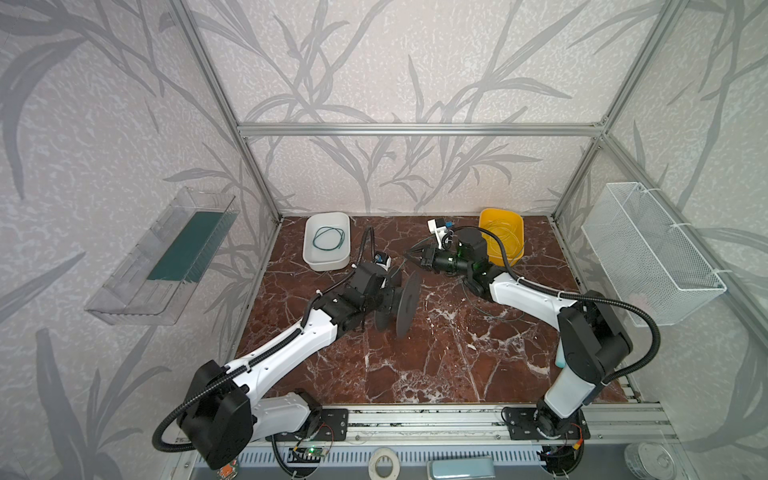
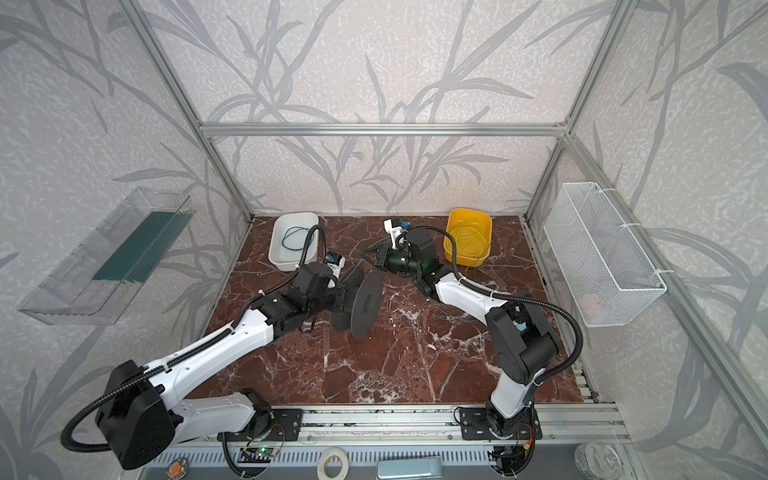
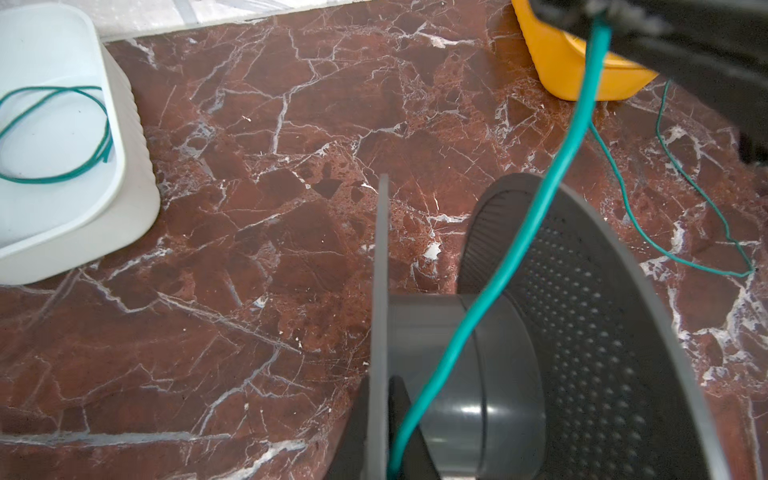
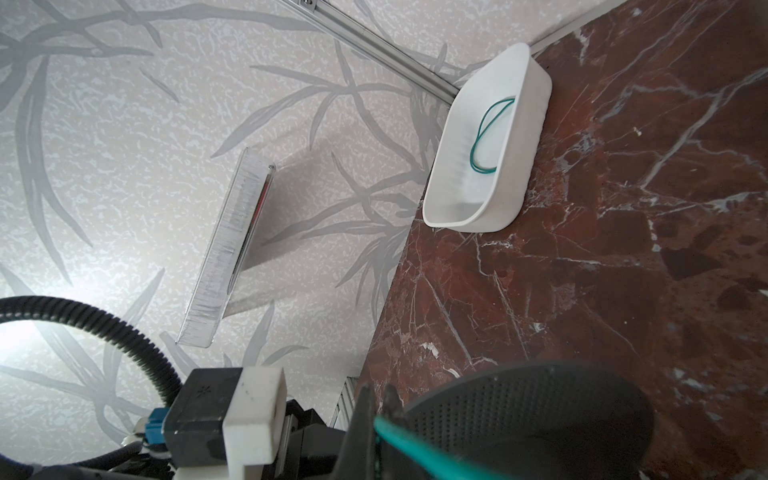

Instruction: Wrap the cables

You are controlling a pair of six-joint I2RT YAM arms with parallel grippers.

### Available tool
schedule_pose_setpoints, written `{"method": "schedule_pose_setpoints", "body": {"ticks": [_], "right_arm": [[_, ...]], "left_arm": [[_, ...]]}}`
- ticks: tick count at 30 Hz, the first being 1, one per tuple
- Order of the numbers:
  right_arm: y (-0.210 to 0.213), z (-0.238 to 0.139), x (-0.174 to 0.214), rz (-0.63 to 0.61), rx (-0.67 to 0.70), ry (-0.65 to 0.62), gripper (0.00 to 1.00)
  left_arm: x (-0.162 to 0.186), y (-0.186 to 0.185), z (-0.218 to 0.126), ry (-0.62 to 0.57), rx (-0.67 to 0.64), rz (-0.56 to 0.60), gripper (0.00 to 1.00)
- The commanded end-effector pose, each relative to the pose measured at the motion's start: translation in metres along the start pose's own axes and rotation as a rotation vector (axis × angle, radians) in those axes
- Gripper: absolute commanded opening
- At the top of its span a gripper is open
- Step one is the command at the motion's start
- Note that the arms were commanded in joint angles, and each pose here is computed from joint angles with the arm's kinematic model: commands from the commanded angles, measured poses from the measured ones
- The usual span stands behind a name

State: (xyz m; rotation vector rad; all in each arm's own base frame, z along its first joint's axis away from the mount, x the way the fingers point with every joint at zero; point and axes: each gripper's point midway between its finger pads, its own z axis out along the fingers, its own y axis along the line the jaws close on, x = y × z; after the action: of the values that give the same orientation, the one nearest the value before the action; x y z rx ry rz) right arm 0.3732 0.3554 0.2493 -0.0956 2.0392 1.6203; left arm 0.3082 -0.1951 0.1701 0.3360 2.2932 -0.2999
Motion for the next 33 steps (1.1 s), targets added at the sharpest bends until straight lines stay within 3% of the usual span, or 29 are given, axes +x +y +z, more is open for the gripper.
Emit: {"method": "schedule_pose_setpoints", "body": {"ticks": [1,10,14,18,22,27,31,33], "right_arm": [[0.017,-0.004,-0.006,-0.038,-0.042,-0.011,0.00],[-0.003,0.005,-0.001,-0.007,-0.018,0.016,0.03],[0.002,-0.004,-0.003,-0.020,0.003,0.026,0.42],[0.015,-0.031,-0.008,-0.039,0.028,0.021,0.58],[0.030,-0.062,0.003,-0.097,0.046,0.051,0.59],[0.019,-0.110,0.015,-0.257,0.217,0.059,0.53],[-0.027,-0.147,0.015,-0.462,0.553,0.081,0.41],[-0.050,-0.157,0.014,-0.535,0.670,0.109,0.44]], "left_arm": [[-0.002,0.004,-0.007,-0.006,-0.016,-0.006,0.00],[-0.014,0.008,-0.024,-0.044,-0.033,0.006,0.00],[-0.028,0.017,-0.040,-0.052,-0.094,0.035,0.00],[-0.039,0.028,-0.054,-0.051,-0.164,0.061,0.00],[-0.047,0.034,-0.062,-0.047,-0.195,0.080,0.00],[-0.061,0.046,-0.080,-0.075,-0.236,0.066,0.00],[-0.069,0.058,-0.091,-0.081,-0.264,0.059,0.00],[-0.071,0.062,-0.093,-0.084,-0.264,0.051,0.00]]}}
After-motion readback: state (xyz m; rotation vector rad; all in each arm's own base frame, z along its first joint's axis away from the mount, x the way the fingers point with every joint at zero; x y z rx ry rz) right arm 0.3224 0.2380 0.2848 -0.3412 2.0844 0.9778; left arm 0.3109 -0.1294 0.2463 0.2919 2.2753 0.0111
